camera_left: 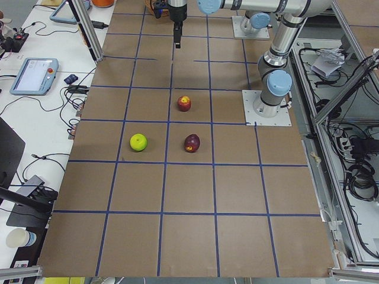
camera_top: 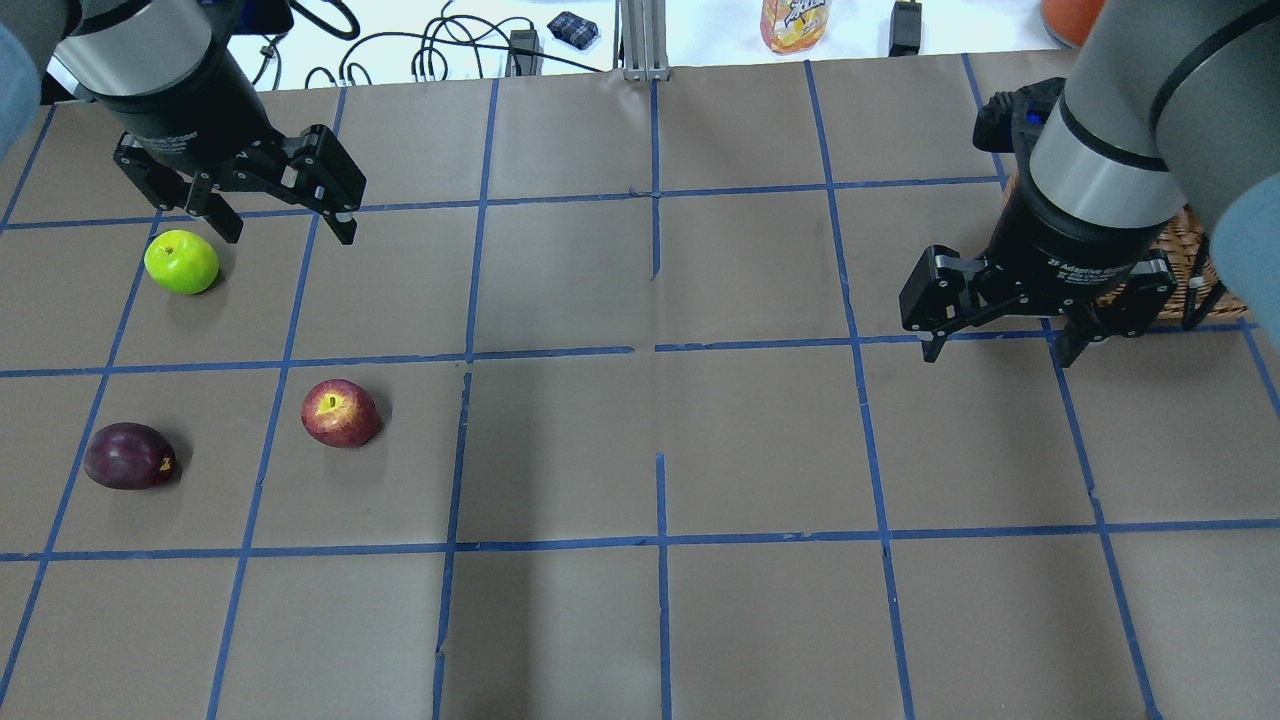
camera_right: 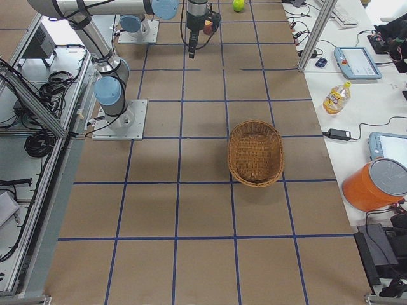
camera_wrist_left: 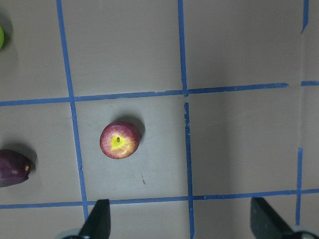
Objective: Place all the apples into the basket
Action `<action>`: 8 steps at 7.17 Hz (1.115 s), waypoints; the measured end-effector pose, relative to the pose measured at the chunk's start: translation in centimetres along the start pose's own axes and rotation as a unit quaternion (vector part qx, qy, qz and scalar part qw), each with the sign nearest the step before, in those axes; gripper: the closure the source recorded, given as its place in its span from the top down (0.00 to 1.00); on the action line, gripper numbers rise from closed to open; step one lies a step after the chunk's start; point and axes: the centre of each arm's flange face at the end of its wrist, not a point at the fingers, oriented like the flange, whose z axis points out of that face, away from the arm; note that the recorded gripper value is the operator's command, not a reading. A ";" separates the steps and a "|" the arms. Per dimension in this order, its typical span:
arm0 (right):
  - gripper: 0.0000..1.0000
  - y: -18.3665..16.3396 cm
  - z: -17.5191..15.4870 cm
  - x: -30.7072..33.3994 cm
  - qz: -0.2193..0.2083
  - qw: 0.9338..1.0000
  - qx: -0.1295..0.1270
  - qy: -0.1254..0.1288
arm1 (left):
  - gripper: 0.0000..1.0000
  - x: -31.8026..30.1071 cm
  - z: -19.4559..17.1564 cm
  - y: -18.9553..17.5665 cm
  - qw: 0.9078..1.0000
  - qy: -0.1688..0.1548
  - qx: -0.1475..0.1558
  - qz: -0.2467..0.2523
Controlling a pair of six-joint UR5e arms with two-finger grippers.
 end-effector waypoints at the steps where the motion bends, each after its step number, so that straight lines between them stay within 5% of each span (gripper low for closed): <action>1: 1.00 0.0 0.0 0.0 0.000 1.000 0.000 0.000 | 1.00 0.0 0.0 0.0 1.000 0.000 0.000 0.000; 8: 1.00 0.0 0.0 0.1 0.000 1.000 0.001 0.004 | 1.00 -1.2 1.7 -1.0 1.000 0.003 -0.016 -0.009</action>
